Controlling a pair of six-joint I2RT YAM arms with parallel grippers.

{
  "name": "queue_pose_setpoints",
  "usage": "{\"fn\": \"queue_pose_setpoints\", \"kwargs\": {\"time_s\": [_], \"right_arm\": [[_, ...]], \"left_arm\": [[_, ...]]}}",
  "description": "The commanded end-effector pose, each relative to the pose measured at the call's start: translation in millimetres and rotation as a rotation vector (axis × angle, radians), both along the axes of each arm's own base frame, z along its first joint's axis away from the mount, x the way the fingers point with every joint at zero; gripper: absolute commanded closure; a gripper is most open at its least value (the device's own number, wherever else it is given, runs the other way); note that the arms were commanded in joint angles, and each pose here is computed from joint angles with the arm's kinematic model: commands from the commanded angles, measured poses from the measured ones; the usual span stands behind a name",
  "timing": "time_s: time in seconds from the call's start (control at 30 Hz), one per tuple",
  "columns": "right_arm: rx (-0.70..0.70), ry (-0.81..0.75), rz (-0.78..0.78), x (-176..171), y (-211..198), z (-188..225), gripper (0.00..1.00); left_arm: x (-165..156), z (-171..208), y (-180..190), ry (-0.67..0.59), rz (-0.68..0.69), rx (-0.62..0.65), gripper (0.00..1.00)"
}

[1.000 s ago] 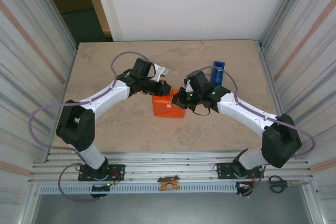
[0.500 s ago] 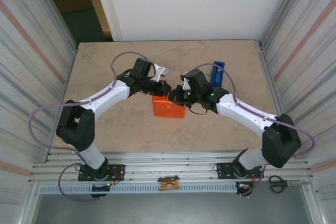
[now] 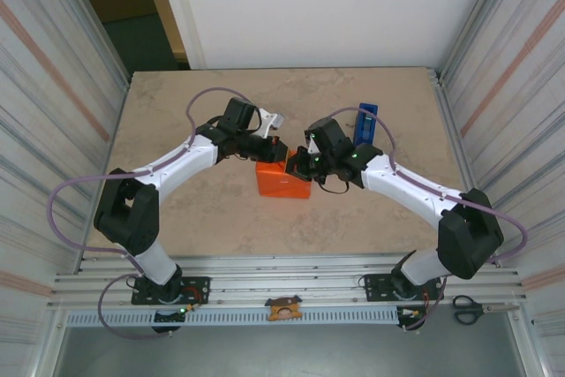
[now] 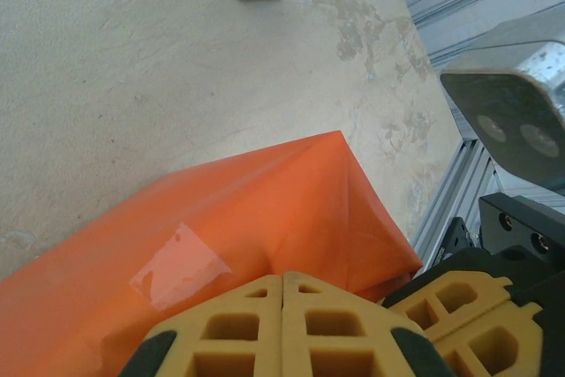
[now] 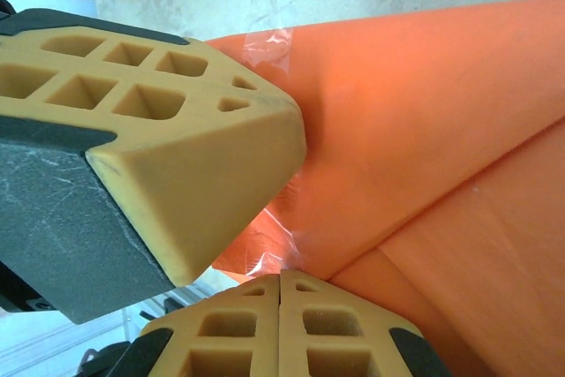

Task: Wrap the gift box in paper
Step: Stick the wrapping paper to the gift box.

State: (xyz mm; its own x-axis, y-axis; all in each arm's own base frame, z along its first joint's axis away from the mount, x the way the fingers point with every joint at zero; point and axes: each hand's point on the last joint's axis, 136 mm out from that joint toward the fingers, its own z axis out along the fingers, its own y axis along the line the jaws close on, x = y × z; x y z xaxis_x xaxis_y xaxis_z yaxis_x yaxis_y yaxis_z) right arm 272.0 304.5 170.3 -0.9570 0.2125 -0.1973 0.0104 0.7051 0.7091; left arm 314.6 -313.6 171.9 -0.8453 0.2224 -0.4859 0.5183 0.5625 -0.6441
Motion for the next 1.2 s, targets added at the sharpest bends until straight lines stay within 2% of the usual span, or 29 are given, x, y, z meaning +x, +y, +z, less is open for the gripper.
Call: {"fn": "queue_pose_setpoints", "kwargs": {"time_s": [0.0, 0.07, 0.17, 0.33, 0.4, 0.57, 0.63, 0.67, 0.7, 0.73, 0.83, 0.9, 0.93, 1.03, 1.17], "right_arm": [[0.049, -0.030, 0.036, 0.2, 6.7, 21.7, 1.00], [0.106, -0.044, 0.041, 3.9, 15.2, 29.3, 1.00], [0.119, -0.032, 0.054, 4.5, 22.1, 19.5, 1.00], [-0.013, 0.051, 0.017, 0.0, 5.6, -24.4, 1.00], [-0.051, 0.056, 0.018, -1.7, 0.3, -28.6, 1.00], [0.053, -0.087, 0.087, 1.8, 9.8, 19.9, 0.99], [0.063, -0.197, 0.106, 5.0, 4.0, 45.8, 0.89], [0.053, -0.239, 0.106, 5.8, -2.1, 53.6, 0.86], [0.027, -0.275, 0.092, 7.8, -12.8, 57.6, 0.80], [0.004, -0.305, 0.070, 10.5, -25.6, 59.8, 0.68], [-0.078, -0.383, 0.012, 15.1, -65.9, 56.8, 0.51], [-0.127, -0.458, -0.019, 16.2, -89.9, 51.5, 0.37], [-0.160, -0.501, -0.025, 16.4, -100.4, 46.4, 0.34], [-0.229, -0.631, 0.024, 13.8, -111.2, 25.0, 0.28], [-0.268, -0.726, 0.184, 6.2, -98.7, -5.8, 0.26]], "left_arm": [[-38.5, -45.8, 6.5, 0.203, -0.029, 0.111, 1.00], [-37.9, -44.8, 6.2, 0.201, -0.029, 0.109, 1.00], [-36.5, -42.2, 5.8, 0.198, -0.026, 0.104, 1.00], [-32.4, -32.4, 2.2, 0.187, -0.032, 0.074, 1.00], [-30.2, -26.4, 1.4, 0.180, -0.034, 0.059, 1.00], [-22.8, -4.9, -2.7, 0.140, -0.042, 0.020, 0.99], [-17.4, 9.1, -4.0, 0.104, -0.042, 0.001, 0.93], [-14.2, 18.6, -4.6, 0.083, -0.043, -0.014, 0.86], [-10.0, 29.0, -4.9, 0.055, -0.040, -0.031, 0.74], [-5.7, 40.2, -4.9, 0.024, -0.037, -0.050, 0.68], [3.0, 73.8, -2.6, -0.089, -0.029, -0.106, 0.48], [3.8, 90.2, 2.6, -0.167, -0.027, -0.129, 0.42], [3.2, 94.9, 6.8, -0.212, -0.025, -0.129, 0.39], [-2.0, 90.7, 26.1, -0.331, 0.007, -0.079, 0.36], [-14.2, 54.6, 63.9, -0.439, 0.081, 0.007, 0.36]]}}
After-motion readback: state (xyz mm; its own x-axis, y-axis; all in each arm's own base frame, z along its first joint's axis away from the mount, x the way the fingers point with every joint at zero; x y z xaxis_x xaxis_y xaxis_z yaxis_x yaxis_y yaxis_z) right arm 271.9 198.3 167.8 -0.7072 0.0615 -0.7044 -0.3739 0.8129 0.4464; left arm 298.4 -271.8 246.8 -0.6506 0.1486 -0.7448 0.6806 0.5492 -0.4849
